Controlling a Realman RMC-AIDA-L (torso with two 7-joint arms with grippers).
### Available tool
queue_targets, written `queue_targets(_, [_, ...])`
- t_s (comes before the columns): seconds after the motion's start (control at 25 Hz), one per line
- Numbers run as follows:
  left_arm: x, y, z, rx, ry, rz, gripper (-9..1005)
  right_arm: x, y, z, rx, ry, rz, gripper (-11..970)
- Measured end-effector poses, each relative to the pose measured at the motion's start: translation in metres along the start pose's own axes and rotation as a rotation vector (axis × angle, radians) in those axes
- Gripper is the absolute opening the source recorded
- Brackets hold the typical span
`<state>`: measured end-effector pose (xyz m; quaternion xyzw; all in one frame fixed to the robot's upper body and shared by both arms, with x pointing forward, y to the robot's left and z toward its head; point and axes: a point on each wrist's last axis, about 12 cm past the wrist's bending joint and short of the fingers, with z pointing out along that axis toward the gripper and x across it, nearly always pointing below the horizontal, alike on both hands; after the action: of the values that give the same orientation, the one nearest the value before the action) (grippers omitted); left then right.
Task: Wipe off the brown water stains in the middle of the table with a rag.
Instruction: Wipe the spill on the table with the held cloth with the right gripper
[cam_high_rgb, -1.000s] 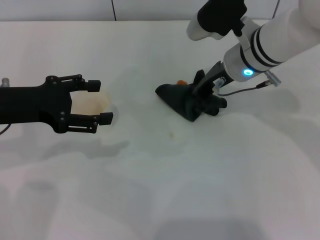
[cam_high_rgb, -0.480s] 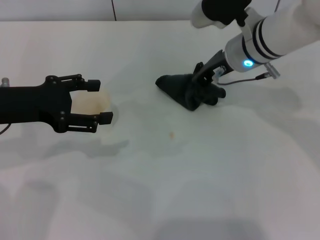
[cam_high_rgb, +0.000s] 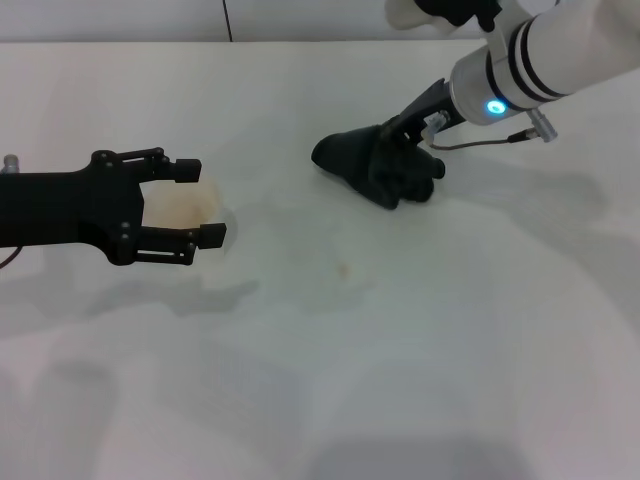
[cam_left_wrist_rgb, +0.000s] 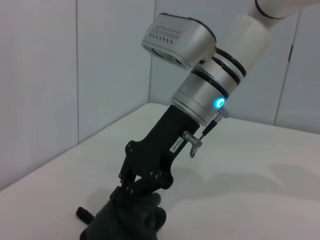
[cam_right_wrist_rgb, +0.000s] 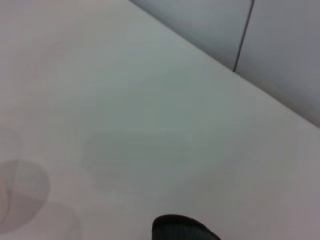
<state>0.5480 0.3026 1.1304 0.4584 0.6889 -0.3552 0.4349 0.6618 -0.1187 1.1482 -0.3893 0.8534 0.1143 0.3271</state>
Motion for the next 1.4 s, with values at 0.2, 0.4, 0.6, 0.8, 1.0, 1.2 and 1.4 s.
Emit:
queue_targets(0.2, [0.000, 0.000, 0.000, 0.000, 0.000, -0.001, 886, 0.001, -0.003, 0.000, 0.004, -0.003, 0.013, 21])
queue_targets(0.4, [0.001, 0.000, 0.000, 0.002, -0.001, -0.001, 886, 0.008, -0.001, 0.003, -0.005, 0.031, 0.011, 21])
queue_targets(0.6, [0.001, -0.001, 0.003, 0.014, -0.011, -0.002, 886, 0.014, 0.008, 0.007, -0.034, 0.075, -0.013, 22])
queue_targets(0.8, [0.002, -0.002, 0.004, 0.016, -0.013, -0.003, 886, 0.020, 0.017, 0.010, -0.063, 0.097, -0.024, 22])
queue_targets(1.0, [0.003, -0.002, 0.003, 0.014, -0.012, -0.005, 886, 0.018, 0.022, 0.007, -0.080, 0.088, -0.040, 22])
queue_targets(1.2, [0.003, -0.002, 0.003, 0.015, -0.013, -0.005, 886, 0.016, 0.025, 0.005, -0.100, 0.098, -0.047, 22])
queue_targets(1.4, [0.002, -0.002, 0.003, 0.016, -0.015, -0.003, 886, 0.018, 0.030, 0.003, -0.133, 0.142, -0.056, 23])
